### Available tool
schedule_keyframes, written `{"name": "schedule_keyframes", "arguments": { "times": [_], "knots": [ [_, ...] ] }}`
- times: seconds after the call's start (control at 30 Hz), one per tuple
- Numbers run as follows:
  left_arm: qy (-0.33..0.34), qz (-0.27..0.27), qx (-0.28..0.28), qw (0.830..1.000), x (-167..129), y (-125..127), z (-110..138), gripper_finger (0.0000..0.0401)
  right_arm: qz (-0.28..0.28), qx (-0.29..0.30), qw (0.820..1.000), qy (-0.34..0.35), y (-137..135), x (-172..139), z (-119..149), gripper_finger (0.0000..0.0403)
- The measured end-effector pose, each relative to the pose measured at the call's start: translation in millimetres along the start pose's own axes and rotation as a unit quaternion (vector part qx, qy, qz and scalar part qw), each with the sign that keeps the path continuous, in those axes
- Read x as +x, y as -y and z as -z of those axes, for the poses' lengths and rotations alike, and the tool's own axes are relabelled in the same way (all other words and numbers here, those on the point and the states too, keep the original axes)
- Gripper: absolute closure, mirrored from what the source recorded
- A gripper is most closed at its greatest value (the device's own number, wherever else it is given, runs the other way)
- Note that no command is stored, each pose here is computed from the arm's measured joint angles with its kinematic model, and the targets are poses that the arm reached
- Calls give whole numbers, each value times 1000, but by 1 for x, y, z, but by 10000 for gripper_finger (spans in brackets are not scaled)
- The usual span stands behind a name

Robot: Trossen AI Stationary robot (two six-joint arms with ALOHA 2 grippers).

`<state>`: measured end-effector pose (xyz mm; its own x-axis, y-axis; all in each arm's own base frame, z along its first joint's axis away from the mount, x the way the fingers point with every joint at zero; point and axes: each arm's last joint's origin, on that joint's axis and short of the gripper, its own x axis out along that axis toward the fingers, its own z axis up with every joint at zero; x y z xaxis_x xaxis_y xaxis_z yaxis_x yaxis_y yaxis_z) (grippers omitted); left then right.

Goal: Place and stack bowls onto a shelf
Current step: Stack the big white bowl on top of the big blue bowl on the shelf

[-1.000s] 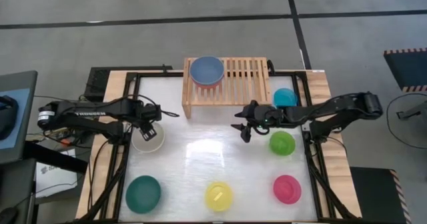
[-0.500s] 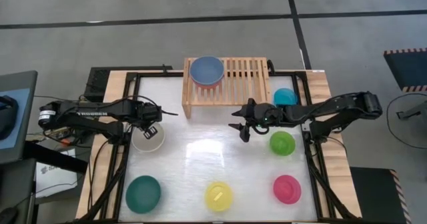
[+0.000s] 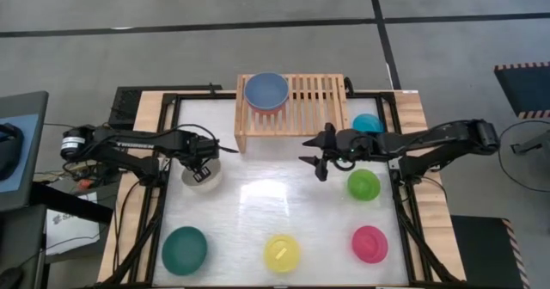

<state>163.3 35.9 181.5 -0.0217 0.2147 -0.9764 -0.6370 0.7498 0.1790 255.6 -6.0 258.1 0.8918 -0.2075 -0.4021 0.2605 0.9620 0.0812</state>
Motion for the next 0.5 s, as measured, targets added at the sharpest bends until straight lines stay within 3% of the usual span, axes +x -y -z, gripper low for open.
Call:
{"name": "schedule_keyframes", "arguments": {
  "times": [0.27,0.5],
  "knots": [
    [58,37,9,998,-23,16,-11,401,-15,-1,1000,-4,-3,7,3,133],
    [151,112,28,982,-51,44,-20,401,-52,-15,998,25,-18,14,2,133]
  ]
}}
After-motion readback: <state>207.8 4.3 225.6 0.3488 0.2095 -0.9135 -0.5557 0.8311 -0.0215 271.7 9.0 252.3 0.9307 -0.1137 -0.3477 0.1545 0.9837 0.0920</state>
